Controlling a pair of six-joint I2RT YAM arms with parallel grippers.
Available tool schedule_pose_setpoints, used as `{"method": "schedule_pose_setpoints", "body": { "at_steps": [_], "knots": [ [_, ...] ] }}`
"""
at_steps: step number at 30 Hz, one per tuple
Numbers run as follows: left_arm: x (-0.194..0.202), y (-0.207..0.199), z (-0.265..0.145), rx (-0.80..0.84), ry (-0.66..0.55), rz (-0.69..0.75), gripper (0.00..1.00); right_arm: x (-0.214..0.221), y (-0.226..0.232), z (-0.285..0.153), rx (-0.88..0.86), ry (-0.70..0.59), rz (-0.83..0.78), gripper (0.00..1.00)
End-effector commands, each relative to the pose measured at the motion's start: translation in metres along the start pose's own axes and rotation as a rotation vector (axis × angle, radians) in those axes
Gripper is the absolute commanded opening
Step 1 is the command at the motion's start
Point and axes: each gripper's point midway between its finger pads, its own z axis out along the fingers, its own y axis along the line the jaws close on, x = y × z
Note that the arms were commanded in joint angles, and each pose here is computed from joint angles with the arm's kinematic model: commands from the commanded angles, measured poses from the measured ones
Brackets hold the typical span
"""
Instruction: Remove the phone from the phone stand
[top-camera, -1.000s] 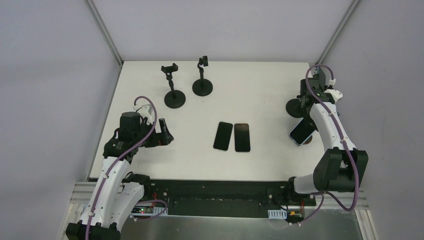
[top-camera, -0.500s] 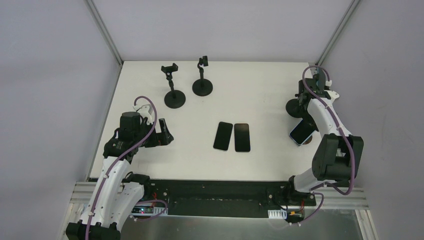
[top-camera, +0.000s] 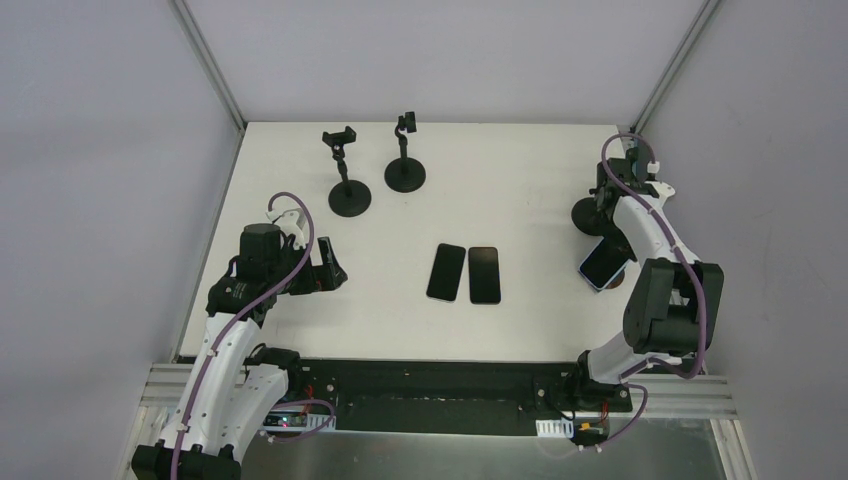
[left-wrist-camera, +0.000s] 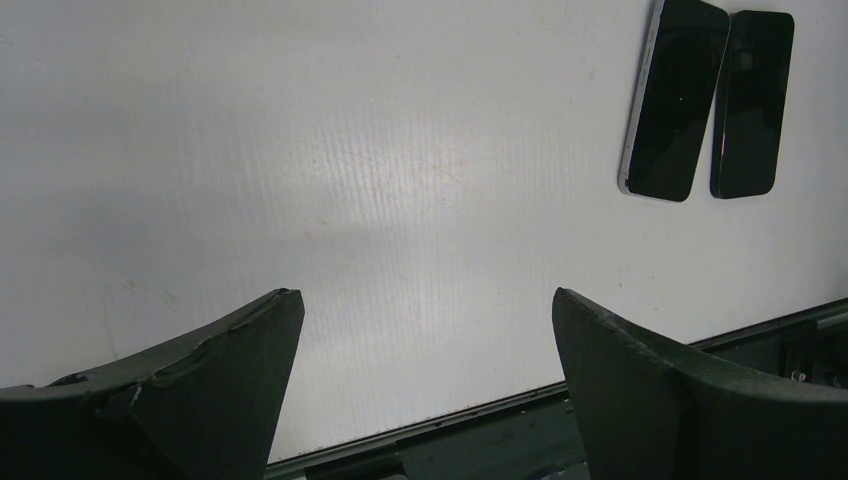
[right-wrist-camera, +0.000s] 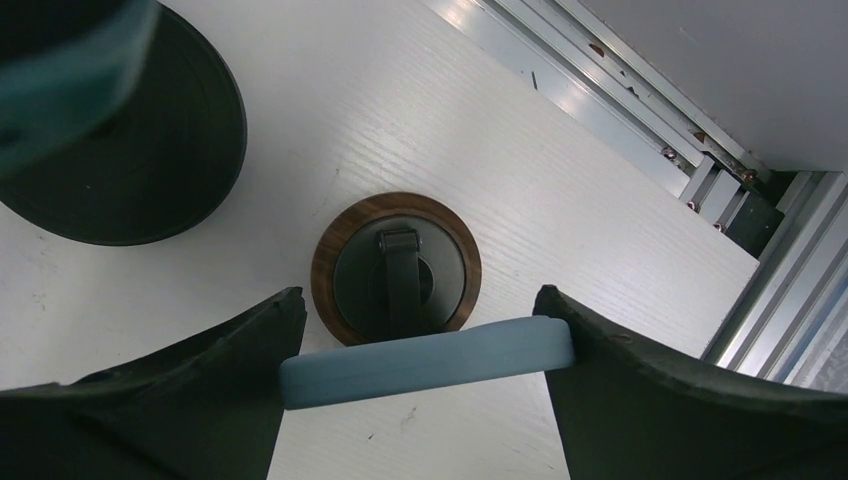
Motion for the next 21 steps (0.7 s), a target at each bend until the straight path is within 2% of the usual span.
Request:
{"method": "schedule_pose_setpoints", "body": {
  "at_steps": [1,9,21],
  "knots": [
    [-0.008,-0.004,-0.004,0.007,-0.019,0.025,0.99,-0.008,0.002,-0.006,-0.040,-0.048,0.018,0.84],
    [-0.008,-0.004,-0.004,0.006,-0.021,0.026,0.99,-0.024,-0.001,-0.023,-0.069,-0.118,0.018,0.60],
    [-0.008,-0.004,-0.005,0.008,-0.023,0.025,0.99,-0.038,-0.013,-0.057,-0.138,-0.176,0.021,0.57]
  ]
}}
